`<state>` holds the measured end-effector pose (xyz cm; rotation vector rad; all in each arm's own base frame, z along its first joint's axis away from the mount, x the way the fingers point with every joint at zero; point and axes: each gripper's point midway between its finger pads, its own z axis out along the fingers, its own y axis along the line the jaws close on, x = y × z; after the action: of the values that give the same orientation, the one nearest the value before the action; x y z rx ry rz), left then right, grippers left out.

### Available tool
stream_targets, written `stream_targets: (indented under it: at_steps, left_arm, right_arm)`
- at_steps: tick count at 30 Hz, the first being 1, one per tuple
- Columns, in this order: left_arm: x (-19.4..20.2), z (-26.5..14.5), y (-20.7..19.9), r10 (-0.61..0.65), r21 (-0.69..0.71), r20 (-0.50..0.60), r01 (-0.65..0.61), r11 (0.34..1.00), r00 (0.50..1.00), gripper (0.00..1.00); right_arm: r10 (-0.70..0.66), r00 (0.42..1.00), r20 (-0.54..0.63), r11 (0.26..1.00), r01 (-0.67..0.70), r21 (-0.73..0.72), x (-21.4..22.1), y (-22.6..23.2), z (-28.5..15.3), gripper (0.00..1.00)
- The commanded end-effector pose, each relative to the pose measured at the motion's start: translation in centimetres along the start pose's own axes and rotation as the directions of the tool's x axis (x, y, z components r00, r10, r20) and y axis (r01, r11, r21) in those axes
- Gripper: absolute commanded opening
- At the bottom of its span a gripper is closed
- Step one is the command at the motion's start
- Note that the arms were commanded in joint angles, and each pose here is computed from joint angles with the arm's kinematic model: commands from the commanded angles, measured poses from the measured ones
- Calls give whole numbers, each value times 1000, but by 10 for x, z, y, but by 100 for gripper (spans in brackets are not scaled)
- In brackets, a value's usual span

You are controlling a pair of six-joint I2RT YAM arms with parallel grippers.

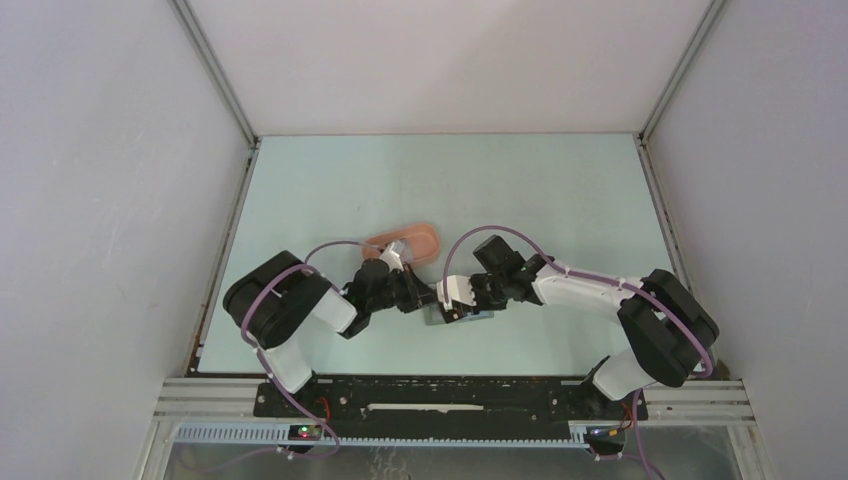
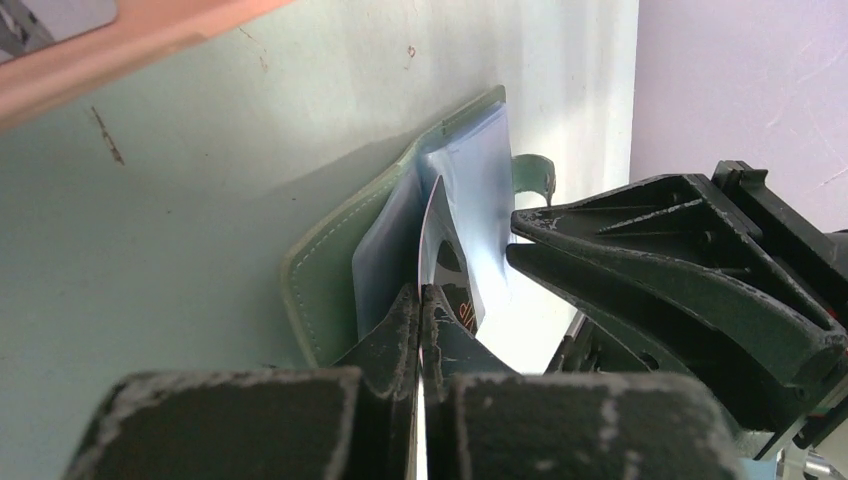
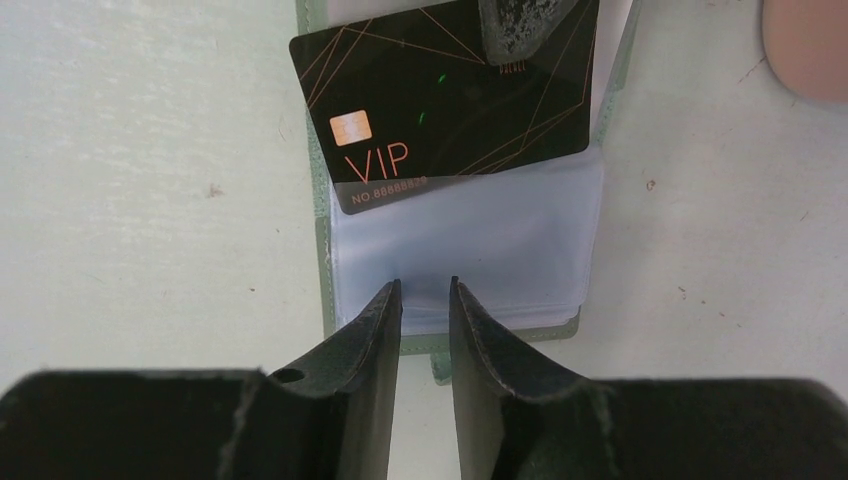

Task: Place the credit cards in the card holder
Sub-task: Insert the credit card into the card holder.

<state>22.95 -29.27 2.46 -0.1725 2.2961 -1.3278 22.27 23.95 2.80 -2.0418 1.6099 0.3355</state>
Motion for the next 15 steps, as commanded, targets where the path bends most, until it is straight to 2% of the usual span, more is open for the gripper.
stream_targets:
  at_steps: [1, 15]
  left_arm:
    - [7, 4, 3, 0, -42, -50, -2, 999, 999, 0]
    - [7, 4, 3, -17, -51, -73, 13, 999, 997, 0]
  right_arm:
    - [-18, 1000, 10, 1000, 18, -15, -8, 3, 0, 34]
    - [-25, 999, 20, 999, 25, 26, -12, -4, -10, 39]
